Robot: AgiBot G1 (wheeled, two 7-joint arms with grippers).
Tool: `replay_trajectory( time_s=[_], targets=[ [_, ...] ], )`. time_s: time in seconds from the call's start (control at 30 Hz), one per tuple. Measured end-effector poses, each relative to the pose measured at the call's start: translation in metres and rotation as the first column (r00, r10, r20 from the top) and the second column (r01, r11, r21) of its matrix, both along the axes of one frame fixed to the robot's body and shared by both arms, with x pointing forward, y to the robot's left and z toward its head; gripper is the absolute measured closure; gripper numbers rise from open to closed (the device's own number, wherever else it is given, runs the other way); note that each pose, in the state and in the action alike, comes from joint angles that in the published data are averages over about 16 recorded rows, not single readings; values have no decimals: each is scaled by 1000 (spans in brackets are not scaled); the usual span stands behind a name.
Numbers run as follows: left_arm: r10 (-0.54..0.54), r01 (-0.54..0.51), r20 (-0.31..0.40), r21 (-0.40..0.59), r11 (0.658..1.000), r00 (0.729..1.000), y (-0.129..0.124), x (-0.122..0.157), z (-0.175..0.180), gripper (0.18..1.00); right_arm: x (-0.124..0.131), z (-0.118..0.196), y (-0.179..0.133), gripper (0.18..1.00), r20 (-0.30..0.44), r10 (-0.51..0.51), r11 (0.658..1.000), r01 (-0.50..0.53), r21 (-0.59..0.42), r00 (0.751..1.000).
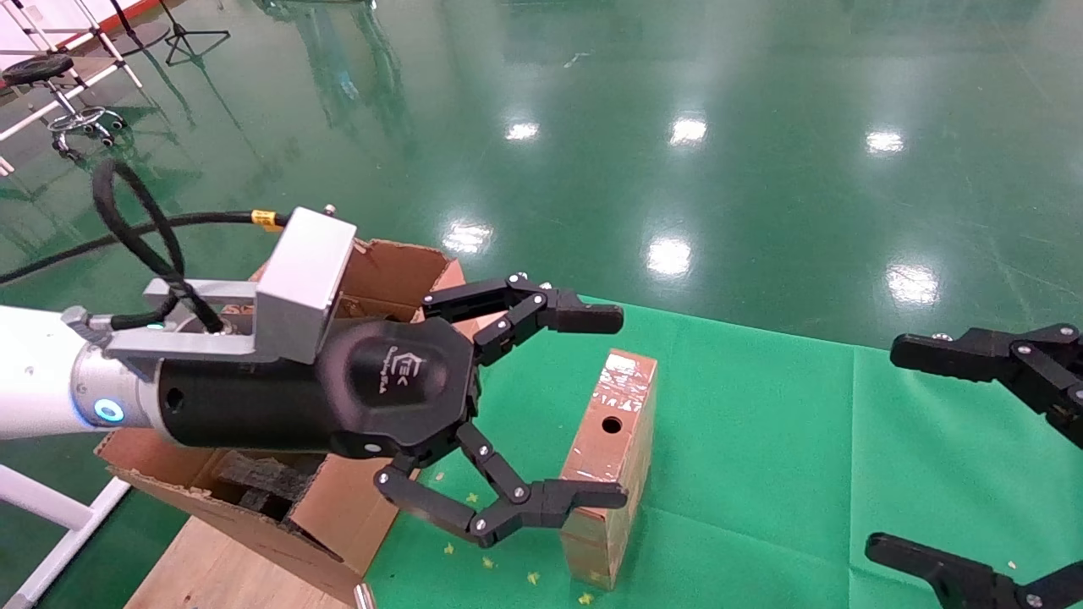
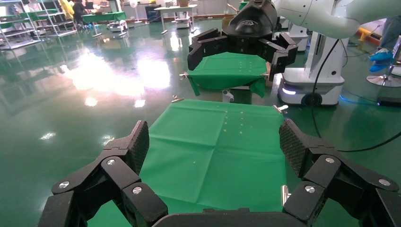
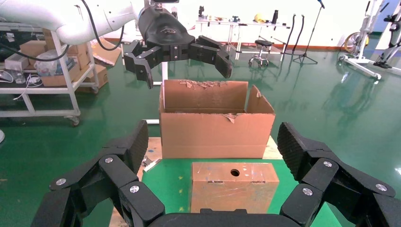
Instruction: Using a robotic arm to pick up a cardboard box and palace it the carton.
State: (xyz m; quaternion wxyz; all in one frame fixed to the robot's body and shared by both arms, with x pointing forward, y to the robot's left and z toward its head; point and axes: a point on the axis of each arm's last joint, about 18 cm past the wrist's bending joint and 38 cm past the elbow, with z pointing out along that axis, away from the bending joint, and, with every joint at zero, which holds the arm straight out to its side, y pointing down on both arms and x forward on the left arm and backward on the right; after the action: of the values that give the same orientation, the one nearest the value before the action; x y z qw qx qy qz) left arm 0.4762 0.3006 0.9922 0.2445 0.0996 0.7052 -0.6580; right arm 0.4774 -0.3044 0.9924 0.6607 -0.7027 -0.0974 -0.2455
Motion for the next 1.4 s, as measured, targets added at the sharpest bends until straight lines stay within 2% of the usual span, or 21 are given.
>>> replay_trajectory(
  time_s=[0.47,0.7,1.03,1.4],
  targets=[
    [4,-4,-2,8,1000,1000,0,0,-1,183,0,0,0,178,0,0,1000,0,0,1000],
    [66,-63,-22,101,993,998,2,6,-5,183,0,0,0,180,0,0,1000,0,0,1000],
    [211,-198,-11,294,935,978,7,23,-4,183,0,0,0,210,0,0,1000,0,0,1000],
    [313,-297,18,368,881,950,15,37,6,183,0,0,0,340,0,-1,1000,1,0,1000]
  ],
)
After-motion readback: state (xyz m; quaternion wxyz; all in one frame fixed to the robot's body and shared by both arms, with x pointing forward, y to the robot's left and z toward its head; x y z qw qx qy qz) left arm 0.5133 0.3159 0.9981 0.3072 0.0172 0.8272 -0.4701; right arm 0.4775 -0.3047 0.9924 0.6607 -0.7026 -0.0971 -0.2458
